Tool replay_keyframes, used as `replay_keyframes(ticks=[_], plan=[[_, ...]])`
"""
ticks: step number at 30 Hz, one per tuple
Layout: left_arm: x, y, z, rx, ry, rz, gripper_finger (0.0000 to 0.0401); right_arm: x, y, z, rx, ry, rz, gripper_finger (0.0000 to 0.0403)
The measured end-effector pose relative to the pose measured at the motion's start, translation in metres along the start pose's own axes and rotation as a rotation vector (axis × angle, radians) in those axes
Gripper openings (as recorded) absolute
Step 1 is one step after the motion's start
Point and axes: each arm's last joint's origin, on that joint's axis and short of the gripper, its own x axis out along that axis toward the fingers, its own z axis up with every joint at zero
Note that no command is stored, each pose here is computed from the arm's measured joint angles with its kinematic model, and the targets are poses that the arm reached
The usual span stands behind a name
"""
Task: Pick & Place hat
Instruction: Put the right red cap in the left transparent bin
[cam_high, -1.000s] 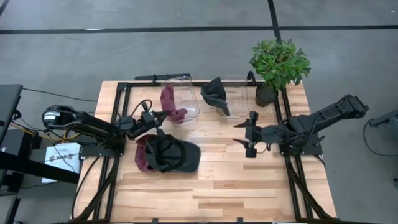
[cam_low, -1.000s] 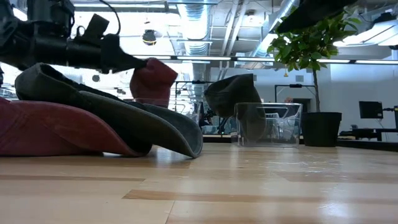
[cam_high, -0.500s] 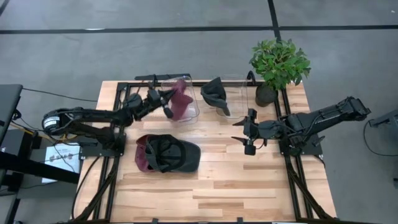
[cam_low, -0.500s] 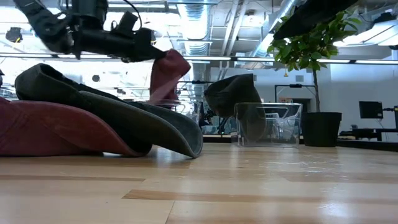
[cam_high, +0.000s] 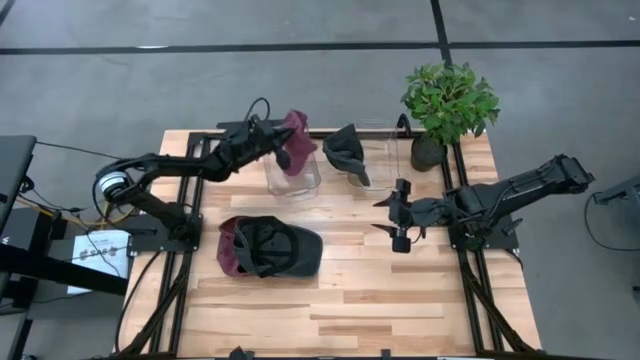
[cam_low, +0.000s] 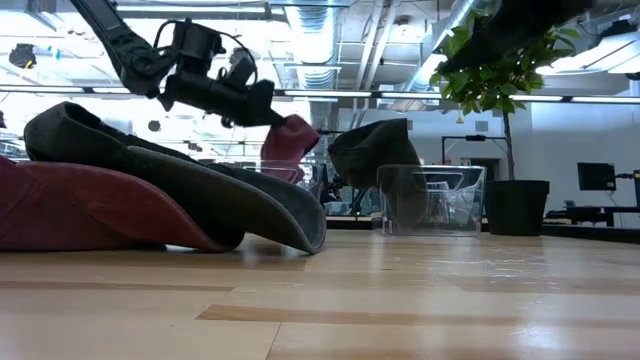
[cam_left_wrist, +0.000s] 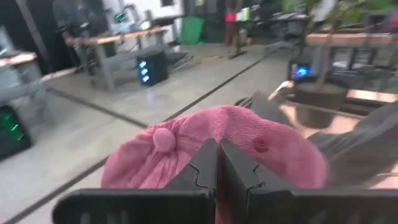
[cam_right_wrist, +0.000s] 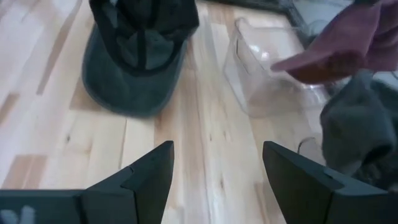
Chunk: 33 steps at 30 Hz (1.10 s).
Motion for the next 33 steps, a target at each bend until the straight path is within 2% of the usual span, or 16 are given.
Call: replay_keyframes(ticks=[4,10,14,23,29,33], plan=[[-0.011,-0.011,-0.010,-0.005,0.065,0.077,0.0007,0.006,0.003,-0.002,0.015,0.025,0.000,0.0240],[-0.042,-0.035,-0.014,-0.032,0.143,0.106,0.0007,0.010,0.003,-0.002,0.019,0.025,-0.006,0.0240],[-0.059,-0.048,-0.014,-0.008,0.166,0.207,0.0007,0.012,-0.002,0.003,0.038,-0.020,-0.022,0.0240],[-0.080,-0.066,-0.029,-0.020,0.216,0.133,0.0008,0.035,-0.021,0.006,0.102,-0.031,-0.062,0.0240],[-0.093,-0.078,-0.041,-0.002,0.272,0.075,0.0008,0.059,-0.019,0.004,0.108,-0.008,-0.070,0.0240],[-0.101,-0.079,-0.045,-0.016,0.269,0.063,0.0010,0.072,-0.016,0.004,0.107,-0.007,-0.029,0.0240]])
